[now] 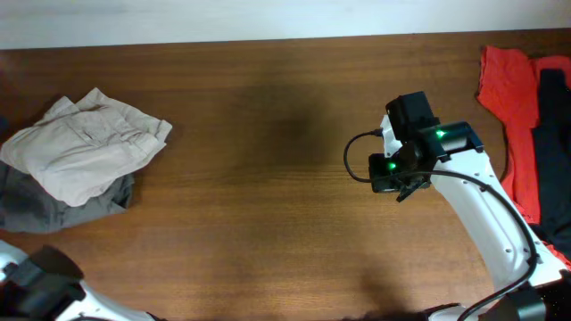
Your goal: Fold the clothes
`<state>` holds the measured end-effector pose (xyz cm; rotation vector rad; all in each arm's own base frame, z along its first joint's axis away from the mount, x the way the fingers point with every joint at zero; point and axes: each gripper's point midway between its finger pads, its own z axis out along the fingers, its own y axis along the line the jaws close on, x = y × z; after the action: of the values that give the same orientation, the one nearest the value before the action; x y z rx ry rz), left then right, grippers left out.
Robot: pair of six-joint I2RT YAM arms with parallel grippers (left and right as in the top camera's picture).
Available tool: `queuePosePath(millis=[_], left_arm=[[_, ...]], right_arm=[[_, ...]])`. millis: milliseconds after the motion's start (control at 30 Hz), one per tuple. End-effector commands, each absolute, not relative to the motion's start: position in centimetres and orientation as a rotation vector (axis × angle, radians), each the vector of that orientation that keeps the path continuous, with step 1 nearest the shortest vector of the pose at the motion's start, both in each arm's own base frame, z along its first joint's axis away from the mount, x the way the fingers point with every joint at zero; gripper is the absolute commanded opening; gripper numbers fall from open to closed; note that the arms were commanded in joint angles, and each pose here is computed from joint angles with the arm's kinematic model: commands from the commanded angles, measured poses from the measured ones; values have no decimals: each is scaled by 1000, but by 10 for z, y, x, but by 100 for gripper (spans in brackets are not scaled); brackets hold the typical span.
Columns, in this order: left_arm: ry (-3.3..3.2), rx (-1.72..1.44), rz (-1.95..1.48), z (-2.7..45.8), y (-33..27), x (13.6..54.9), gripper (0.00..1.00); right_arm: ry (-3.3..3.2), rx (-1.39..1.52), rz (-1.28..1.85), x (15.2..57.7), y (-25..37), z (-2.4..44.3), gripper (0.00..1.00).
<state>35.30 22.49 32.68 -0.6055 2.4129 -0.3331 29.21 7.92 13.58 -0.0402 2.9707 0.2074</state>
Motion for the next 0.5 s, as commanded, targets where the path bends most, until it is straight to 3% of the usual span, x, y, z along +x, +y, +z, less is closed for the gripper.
queuePosePath(millis=[0,200,467], left_arm=[[2537,-577,-186,295,225,371,1],[2740,-700,16,199,229,393,1],[2807,-1321,477,111,253,324,1]], right_arm=[[2941,-17,198,299,77,144,7],[2950,-17,207,297,78,143,7],[2974,-16,201,291,77,142,7]])
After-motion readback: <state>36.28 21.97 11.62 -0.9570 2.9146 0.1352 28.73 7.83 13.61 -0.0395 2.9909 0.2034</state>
